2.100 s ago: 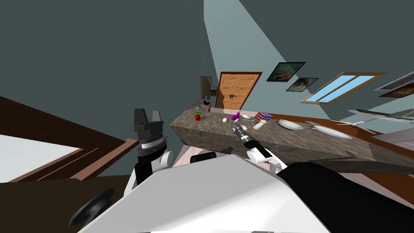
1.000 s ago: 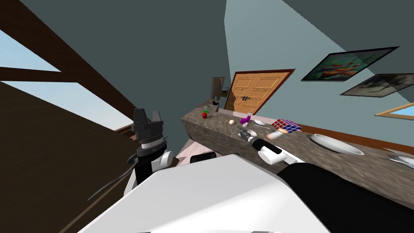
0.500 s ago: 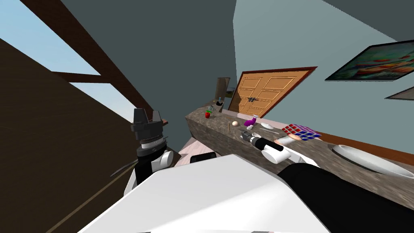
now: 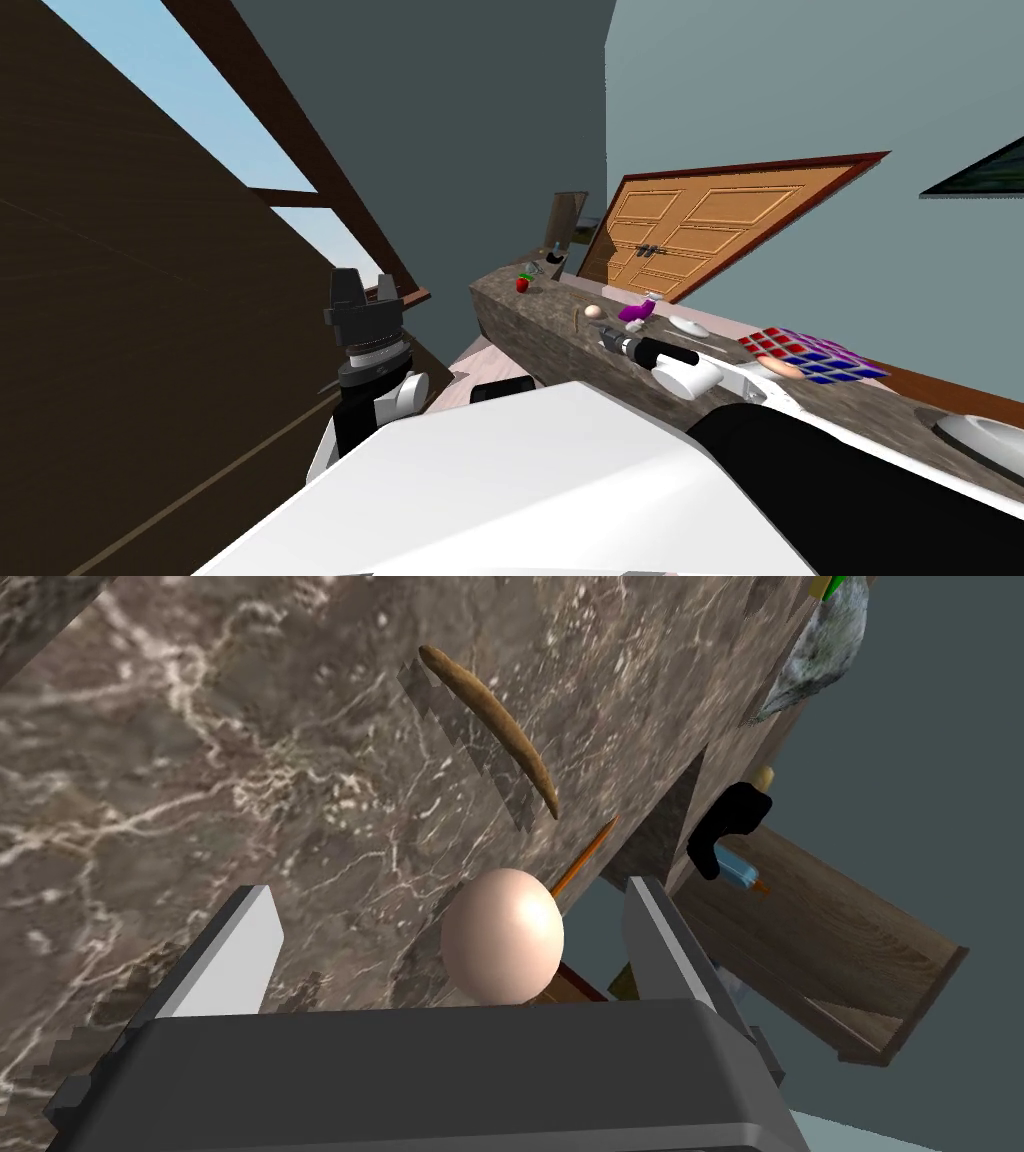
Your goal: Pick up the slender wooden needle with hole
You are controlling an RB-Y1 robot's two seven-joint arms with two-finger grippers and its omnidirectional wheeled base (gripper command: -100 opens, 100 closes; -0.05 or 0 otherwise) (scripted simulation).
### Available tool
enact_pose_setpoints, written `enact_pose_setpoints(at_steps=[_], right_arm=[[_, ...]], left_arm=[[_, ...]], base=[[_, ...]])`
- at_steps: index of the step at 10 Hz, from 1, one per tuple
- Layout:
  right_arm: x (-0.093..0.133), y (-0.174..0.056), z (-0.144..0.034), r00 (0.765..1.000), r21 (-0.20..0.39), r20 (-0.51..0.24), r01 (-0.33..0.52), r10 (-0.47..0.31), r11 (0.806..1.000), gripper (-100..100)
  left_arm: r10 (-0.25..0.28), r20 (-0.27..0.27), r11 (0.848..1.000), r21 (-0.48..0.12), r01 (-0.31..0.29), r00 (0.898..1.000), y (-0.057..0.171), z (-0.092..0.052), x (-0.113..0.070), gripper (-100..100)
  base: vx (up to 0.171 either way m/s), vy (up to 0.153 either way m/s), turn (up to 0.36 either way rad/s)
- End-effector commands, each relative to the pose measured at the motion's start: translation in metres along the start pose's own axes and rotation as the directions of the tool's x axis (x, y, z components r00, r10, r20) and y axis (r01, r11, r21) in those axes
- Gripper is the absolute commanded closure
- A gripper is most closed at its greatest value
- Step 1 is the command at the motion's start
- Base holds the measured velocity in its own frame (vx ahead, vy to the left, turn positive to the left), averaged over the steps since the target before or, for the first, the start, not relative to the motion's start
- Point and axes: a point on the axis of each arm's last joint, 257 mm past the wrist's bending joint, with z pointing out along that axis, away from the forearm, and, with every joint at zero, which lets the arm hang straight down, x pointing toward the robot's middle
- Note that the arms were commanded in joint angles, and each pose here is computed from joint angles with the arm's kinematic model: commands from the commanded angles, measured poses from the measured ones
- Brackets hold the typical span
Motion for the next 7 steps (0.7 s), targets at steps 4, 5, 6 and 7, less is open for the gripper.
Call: enact_pose_setpoints(at_steps=[4,5,6,7], right_arm=[[-0.002,-0.025,-0.001,0.999,0.135,-0.042,0.030,-0.024,0.990,-100],[-0.003,-0.023,-0.001,0.998,0.137,-0.045,0.044,-0.039,0.990,-100],[-0.002,-0.034,-0.002,0.998,0.185,-0.059,0.046,-0.036,0.982,-100],[-0.004,-0.032,-0.002,0.997,0.187,-0.062,0.060,-0.049,0.981,-100]], left_arm=[[0.000,0.000,1.000,0.000,0.000,1.000,0.000,0.000,0.000,0],[0.000,0.000,1.000,0.000,0.000,1.000,0.000,0.000,0.000,0],[0.000,0.000,1.000,0.000,0.000,1.000,0.000,0.000,0.000,0],[0.000,0.000,1.000,0.000,0.000,1.000,0.000,0.000,0.000,0]], base=[[-0.007,-0.030,0.201],[-0.002,-0.029,0.140],[0.001,-0.035,0.267],[0.001,-0.036,0.126]])
